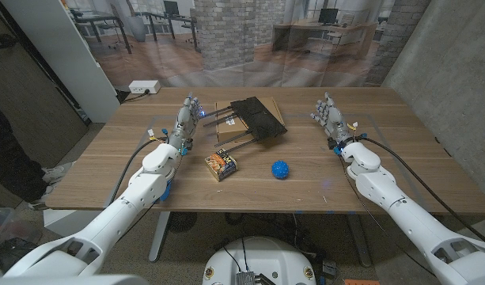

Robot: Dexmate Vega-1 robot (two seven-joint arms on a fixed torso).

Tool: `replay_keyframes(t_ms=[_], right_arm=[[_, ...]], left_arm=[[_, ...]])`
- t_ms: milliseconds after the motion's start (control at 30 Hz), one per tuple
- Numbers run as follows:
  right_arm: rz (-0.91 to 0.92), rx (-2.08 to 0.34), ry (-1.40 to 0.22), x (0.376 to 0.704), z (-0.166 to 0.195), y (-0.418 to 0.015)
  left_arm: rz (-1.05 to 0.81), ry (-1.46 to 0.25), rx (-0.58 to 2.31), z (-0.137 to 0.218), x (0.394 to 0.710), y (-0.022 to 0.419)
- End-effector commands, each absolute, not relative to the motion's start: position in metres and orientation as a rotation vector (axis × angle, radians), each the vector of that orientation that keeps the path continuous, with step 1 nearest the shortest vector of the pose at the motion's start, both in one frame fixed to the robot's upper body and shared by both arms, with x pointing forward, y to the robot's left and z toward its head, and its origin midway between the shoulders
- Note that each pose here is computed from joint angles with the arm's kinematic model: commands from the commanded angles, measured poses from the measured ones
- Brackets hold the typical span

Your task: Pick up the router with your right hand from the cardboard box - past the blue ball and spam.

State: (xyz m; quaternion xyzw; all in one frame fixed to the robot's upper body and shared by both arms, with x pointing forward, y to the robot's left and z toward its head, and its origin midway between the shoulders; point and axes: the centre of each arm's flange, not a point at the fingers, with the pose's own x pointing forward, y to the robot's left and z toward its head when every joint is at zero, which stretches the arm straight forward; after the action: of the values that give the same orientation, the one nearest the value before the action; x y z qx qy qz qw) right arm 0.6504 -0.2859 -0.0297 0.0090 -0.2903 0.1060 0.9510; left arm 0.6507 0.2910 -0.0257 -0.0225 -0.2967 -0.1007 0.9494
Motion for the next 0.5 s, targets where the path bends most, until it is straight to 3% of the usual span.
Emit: replay_keyframes(t_ms=[33, 500], right_arm=[[0.184, 0.02, -0.592, 0.6434, -0.03, -0.2939], [0.165, -0.024, -0.56, 0.6346, -0.0333, -0.2987]], left_arm=[[-0.213, -0.597, -0.03, -0.027, 0.6495, 0.2898], [-0.221, -0.595, -0.031, -0.0278, 0.6507, 0.2898]])
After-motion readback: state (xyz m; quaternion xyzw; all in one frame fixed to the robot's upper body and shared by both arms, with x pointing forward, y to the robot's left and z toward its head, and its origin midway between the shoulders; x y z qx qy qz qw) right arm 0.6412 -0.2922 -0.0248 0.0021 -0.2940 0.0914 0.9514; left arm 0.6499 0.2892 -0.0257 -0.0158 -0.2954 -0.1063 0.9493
